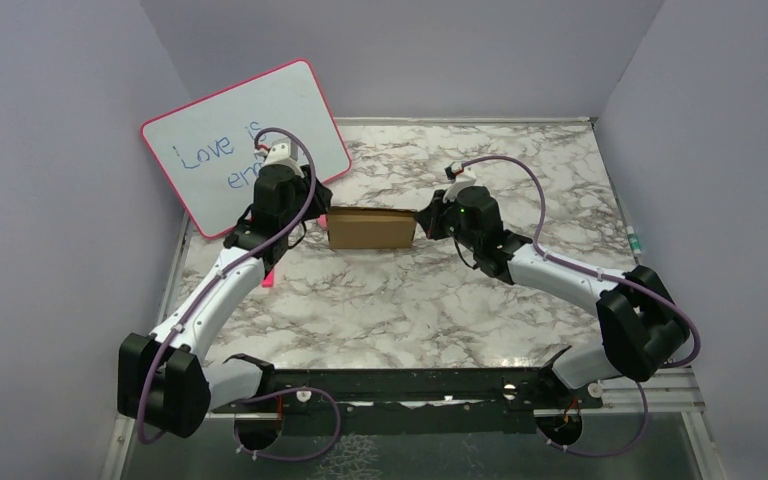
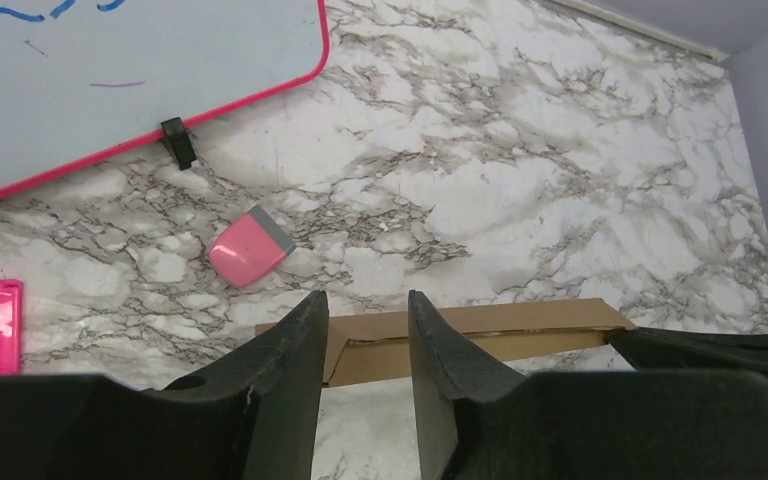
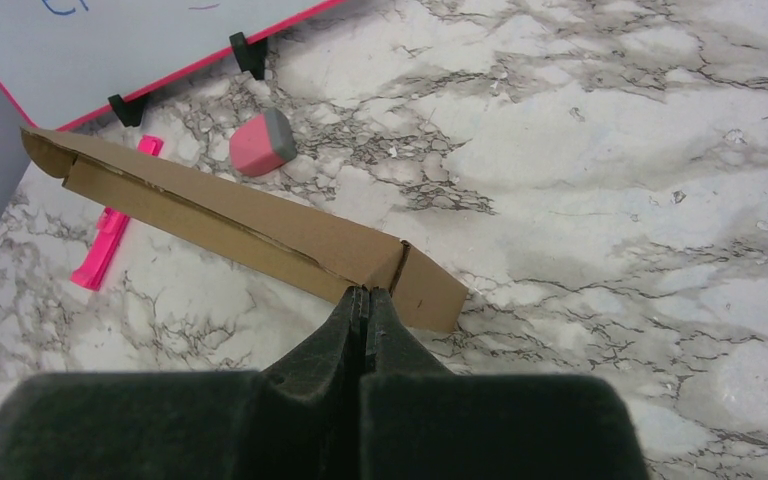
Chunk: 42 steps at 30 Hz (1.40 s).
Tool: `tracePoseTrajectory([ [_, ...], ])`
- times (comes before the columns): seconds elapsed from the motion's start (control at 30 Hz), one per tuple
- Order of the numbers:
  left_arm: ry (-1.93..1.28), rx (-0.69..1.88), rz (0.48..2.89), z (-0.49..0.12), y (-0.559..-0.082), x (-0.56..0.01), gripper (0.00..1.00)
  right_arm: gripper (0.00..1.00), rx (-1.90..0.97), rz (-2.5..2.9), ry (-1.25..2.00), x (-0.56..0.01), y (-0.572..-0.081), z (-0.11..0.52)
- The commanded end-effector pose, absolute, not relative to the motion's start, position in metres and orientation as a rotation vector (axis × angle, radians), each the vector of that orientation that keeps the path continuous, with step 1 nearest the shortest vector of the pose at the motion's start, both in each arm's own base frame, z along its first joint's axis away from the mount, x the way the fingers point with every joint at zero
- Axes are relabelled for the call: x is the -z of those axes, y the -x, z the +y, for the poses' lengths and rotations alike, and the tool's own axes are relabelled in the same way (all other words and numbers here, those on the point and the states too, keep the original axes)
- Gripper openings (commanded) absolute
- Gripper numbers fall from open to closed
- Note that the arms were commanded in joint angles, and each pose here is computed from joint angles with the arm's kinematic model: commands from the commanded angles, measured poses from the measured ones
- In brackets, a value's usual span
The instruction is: Fold the paper box
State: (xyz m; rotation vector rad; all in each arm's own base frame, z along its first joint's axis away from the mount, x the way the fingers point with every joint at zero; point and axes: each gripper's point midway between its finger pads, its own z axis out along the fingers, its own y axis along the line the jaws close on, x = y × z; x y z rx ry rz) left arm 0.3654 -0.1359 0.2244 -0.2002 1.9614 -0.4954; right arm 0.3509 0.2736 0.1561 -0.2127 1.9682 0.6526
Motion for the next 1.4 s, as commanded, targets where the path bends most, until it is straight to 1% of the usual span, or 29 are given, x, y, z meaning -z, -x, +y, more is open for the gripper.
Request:
tracePoseTrajectory([
  [0.0, 0.203, 0.462, 1.990, -0.133, -0.370, -0.215, 0.36, 0.01, -0.597, 2.076, 0.249, -0.128, -0.336, 0.263],
  [0.17, 0.208, 0.466, 2.001, -0.133, -0.369, -0.208, 0.35, 0.01, -0.604, 2.078, 0.251, -0.128, -0.335, 0.264],
  [0.47, 0.214, 0.532, 2.055, -0.144, -0.364, -0.189, 0.30, 0.01, -0.615, 2.078, 0.248, -0.129, -0.335, 0.266],
  [0.73, 0.218, 0.594, 2.057, -0.151, -0.358, -0.187, 0.24, 0.01, -0.623, 2.081, 0.250, -0.126, -0.334, 0.268],
  [0.9, 0.238, 0.626, 2.056, -0.153, -0.354, -0.182, 0.18, 0.01, -0.628, 2.079, 0.247, -0.126, -0.333, 0.269],
  [1.1, 0.267, 0.651, 2.059, -0.153, -0.348, -0.172, 0.16, 0.01, -0.637, 2.081, 0.251, -0.124, -0.331, 0.272],
  [1.27, 0.304, 0.715, 2.033, -0.159, -0.350, -0.177, 0.14, 0.01, -0.648, 2.083, 0.259, -0.122, -0.329, 0.278],
  [1.37, 0.306, 0.712, 2.039, -0.160, -0.348, -0.173, 0.14, 0.01, -0.651, 2.085, 0.265, -0.122, -0.328, 0.281],
])
